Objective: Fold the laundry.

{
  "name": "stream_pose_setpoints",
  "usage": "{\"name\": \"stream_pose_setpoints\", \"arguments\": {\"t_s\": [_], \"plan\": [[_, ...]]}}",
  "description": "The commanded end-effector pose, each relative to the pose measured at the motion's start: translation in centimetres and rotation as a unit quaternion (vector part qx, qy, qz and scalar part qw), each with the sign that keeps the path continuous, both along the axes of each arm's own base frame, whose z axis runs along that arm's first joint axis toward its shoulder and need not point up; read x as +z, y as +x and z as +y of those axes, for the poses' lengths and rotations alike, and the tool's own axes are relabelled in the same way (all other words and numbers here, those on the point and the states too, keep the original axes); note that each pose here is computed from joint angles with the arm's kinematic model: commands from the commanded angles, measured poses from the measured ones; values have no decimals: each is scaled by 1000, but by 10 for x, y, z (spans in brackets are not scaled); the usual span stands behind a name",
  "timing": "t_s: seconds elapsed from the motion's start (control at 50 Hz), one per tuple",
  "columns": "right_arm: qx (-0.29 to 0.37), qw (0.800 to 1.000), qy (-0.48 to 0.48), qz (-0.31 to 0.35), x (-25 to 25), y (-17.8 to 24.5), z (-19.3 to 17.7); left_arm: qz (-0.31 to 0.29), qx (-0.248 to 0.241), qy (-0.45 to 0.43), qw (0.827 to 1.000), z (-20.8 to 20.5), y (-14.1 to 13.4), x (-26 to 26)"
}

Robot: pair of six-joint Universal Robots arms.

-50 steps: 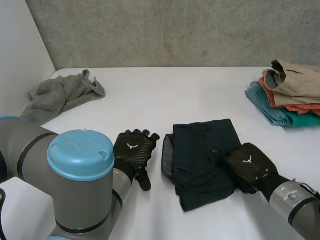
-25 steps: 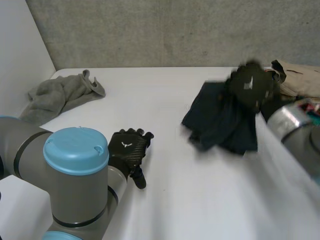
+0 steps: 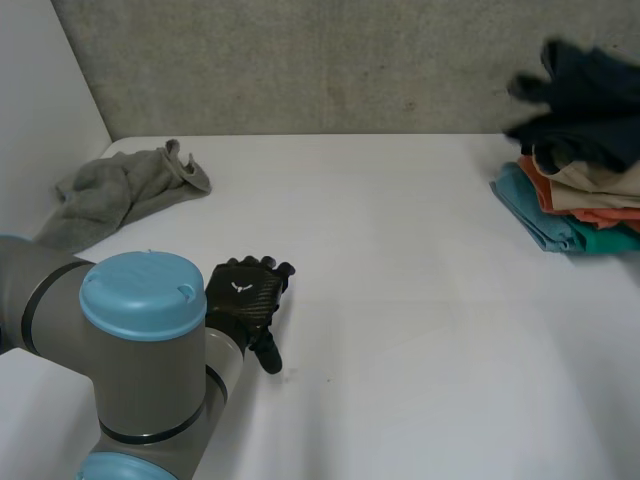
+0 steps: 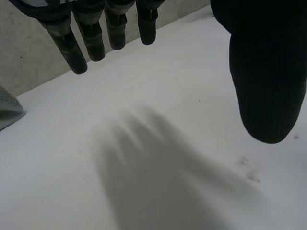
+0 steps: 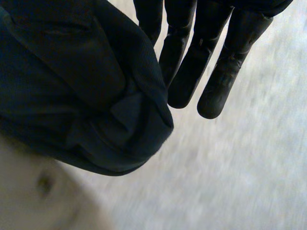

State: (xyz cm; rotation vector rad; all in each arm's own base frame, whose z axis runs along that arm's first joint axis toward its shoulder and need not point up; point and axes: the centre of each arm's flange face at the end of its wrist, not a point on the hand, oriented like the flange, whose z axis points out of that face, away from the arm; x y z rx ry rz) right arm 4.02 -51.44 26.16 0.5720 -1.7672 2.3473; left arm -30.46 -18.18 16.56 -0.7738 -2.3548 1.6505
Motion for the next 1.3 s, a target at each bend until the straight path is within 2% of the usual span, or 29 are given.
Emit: {"name": "stream_pose_setpoints", "arguments": {"t_s": [0.02,0.24,0.38,0.5,0.76,0.92,1.02,1.06,1.14,1.22,1.3], "plan": [[5,996,83,-13,-65,-39,-5,-3,-1,3,1000,1,0,-2],[46,992,113,-13,-79,-37,6,-4,-1,4,1000,1,0,-4],[87,990,108,-2,-66,-26,18,-5,-1,5,1000,1,0,-5],[78,993,92,3,-44,-28,25,-5,-1,5,1000,1,0,-5],[-9,1000,22,13,30,-42,36,-2,0,2,1000,0,0,-2],[-130,991,-13,-4,79,-59,44,4,1,-5,1000,-1,0,4],[-178,984,-29,-18,104,-59,51,14,6,-17,1000,-4,2,14],[-174,984,-32,-25,109,-50,54,19,13,-22,999,-8,4,19],[-131,990,-41,-27,118,-5,59,25,18,-31,999,-11,6,26],[-69,997,-36,-29,118,50,69,34,29,-42,998,-17,11,35],[31,999,5,-28,105,119,91,45,50,-57,996,-29,20,46]]}}
